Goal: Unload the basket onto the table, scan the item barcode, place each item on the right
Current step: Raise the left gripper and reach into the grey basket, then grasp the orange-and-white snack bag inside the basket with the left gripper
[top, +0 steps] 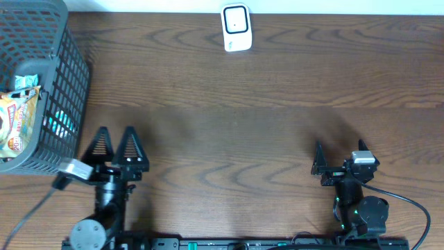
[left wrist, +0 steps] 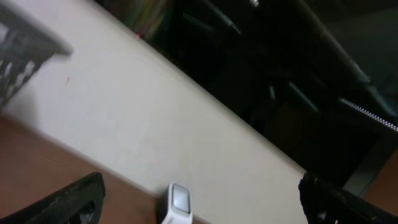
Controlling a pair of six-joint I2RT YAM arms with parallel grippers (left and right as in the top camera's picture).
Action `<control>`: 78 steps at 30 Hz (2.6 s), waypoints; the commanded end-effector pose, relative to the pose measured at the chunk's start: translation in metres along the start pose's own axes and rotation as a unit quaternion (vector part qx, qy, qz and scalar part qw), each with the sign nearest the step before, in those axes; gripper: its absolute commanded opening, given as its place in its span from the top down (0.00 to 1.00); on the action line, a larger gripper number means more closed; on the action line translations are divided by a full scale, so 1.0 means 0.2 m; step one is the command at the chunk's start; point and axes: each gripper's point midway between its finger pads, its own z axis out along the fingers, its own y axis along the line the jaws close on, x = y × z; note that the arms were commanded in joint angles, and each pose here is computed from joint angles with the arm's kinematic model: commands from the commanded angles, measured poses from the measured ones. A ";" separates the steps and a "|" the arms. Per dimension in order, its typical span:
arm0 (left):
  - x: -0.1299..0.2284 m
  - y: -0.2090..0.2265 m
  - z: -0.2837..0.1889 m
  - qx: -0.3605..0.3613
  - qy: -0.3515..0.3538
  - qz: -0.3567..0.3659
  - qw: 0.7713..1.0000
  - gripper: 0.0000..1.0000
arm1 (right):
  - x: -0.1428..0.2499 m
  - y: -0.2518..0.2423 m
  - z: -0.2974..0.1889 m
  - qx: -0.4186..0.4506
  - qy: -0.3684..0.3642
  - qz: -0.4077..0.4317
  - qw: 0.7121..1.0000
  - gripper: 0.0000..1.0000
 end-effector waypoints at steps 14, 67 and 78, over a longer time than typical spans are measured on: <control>-0.53 -0.26 0.77 -0.142 0.174 0.205 0.953 0.02 | 0.00 0.01 0.00 -0.004 0.000 0.005 1.000 0.01; -0.23 1.99 0.09 -0.551 0.580 0.203 0.564 0.02 | 0.00 0.01 0.00 -0.004 0.000 0.005 1.000 0.01; -0.09 2.06 -0.03 -0.534 0.613 0.204 0.545 0.02 | 0.00 0.01 0.00 -0.004 0.000 0.005 1.000 0.01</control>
